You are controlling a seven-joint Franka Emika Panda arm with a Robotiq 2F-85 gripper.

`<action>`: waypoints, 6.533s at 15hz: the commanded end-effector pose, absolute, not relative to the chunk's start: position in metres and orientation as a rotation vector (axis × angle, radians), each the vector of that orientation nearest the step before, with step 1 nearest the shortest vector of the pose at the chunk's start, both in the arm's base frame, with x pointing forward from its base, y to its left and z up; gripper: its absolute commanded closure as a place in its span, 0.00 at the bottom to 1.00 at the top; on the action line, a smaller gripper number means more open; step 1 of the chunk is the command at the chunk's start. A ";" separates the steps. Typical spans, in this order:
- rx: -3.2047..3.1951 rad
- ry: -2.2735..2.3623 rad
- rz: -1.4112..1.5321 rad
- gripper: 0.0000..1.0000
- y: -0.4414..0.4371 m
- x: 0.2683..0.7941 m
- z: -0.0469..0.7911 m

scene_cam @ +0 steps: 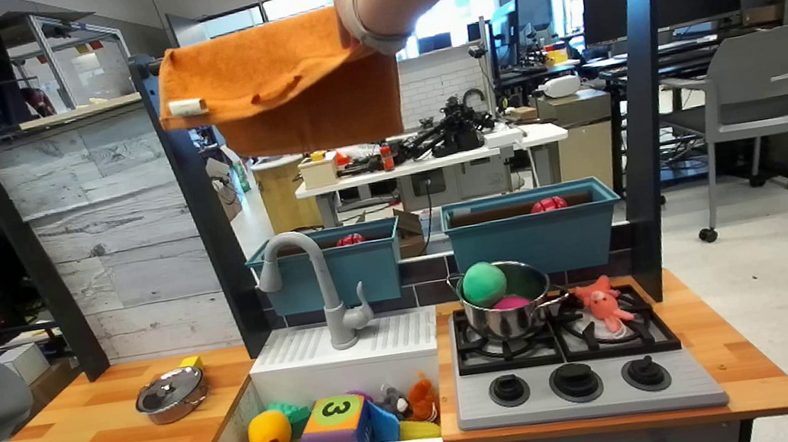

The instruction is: Remove the toy box out of the sink

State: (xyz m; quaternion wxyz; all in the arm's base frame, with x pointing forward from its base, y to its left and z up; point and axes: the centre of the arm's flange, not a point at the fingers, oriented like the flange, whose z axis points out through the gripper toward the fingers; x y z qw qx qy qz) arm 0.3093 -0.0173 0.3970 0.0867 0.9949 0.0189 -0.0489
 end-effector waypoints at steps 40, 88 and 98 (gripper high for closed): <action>2.964 0.056 -0.146 0.00 -0.017 0.309 0.397; 2.511 -1.219 -0.012 0.00 -0.143 0.617 0.091; 2.372 -1.091 -0.145 0.00 -0.157 0.636 -0.033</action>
